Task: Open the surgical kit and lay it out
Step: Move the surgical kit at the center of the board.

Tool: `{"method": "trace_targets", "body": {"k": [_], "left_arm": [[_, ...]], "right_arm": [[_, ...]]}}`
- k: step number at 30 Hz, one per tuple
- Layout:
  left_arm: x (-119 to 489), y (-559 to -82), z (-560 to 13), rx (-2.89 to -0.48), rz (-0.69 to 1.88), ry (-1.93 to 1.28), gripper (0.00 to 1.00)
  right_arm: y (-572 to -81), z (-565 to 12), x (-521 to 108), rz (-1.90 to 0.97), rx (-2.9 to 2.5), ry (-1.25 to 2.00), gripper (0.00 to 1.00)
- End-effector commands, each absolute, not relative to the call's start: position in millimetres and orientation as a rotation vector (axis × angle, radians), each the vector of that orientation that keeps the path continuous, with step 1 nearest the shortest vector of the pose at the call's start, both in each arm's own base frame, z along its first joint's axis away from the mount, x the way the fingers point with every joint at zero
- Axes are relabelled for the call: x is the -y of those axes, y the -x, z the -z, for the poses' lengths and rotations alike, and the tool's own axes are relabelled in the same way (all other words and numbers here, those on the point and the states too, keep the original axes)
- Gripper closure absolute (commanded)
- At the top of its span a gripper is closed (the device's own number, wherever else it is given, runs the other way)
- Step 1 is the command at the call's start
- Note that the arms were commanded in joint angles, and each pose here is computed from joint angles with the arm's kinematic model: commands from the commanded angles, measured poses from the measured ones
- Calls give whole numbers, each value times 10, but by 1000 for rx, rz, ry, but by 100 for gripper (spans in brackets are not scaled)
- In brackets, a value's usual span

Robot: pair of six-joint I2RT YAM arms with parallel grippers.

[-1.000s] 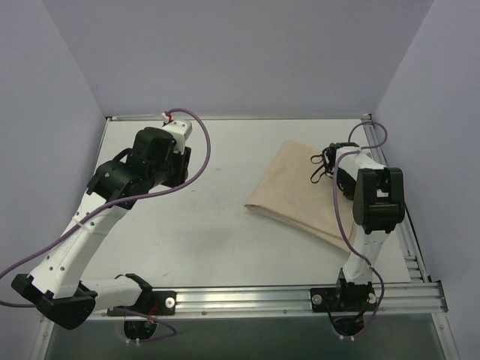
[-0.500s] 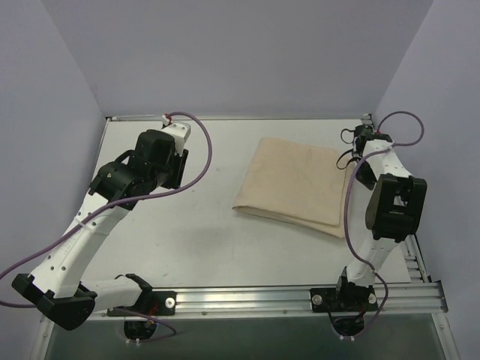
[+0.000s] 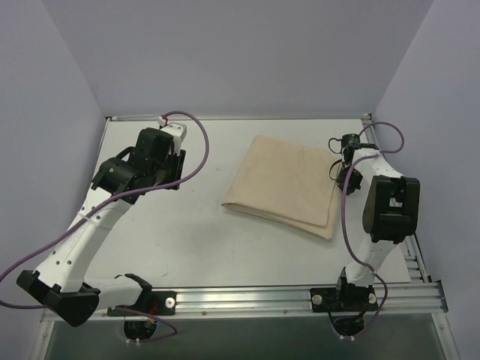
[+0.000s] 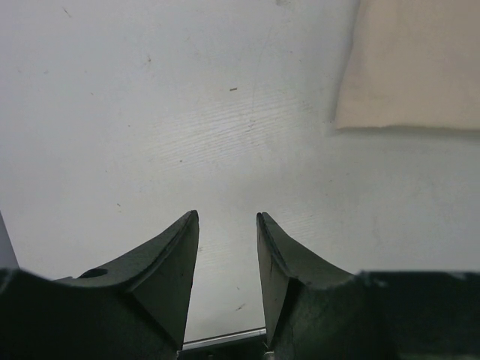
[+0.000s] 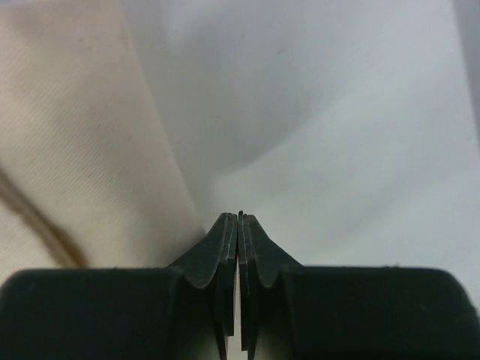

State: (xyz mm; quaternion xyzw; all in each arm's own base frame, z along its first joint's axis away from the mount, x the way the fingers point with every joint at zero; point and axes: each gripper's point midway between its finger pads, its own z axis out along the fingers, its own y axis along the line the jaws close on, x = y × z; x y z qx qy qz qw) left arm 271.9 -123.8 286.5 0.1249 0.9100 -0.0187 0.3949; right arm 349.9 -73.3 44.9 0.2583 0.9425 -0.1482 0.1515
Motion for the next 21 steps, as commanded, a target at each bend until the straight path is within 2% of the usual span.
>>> {"method": "trace_targets", "body": {"k": [1, 3, 6, 9, 14, 19, 21], "left_arm": [[1312, -2781, -2870, -2350, 194, -248, 54], [1397, -2910, -2771, -2375, 237, -241, 54], [1538, -3129, -2545, -2459, 321, -233, 62], [1501, -3345, -2251, -2574, 290, -163, 76], [1356, -3779, -2122, -2614, 269, 21, 82], [1084, -4126, -1805, -2636, 150, 174, 97], [929, -4262, -1800, -2620, 92, 223, 98]], "right_arm": [[-3380, -422, 413, 249, -2732, -809, 100], [-3393, -448, 270, 191, -2723, -783, 100], [-3609, -410, -48, 67, -2708, -670, 100], [-3803, -288, -276, 12, -2732, -615, 100], [-4212, -206, -730, -161, -2751, -531, 100], [-4804, -275, -1013, -264, -2680, -462, 100], [-4908, -104, -1021, -249, -2704, -469, 100]]}}
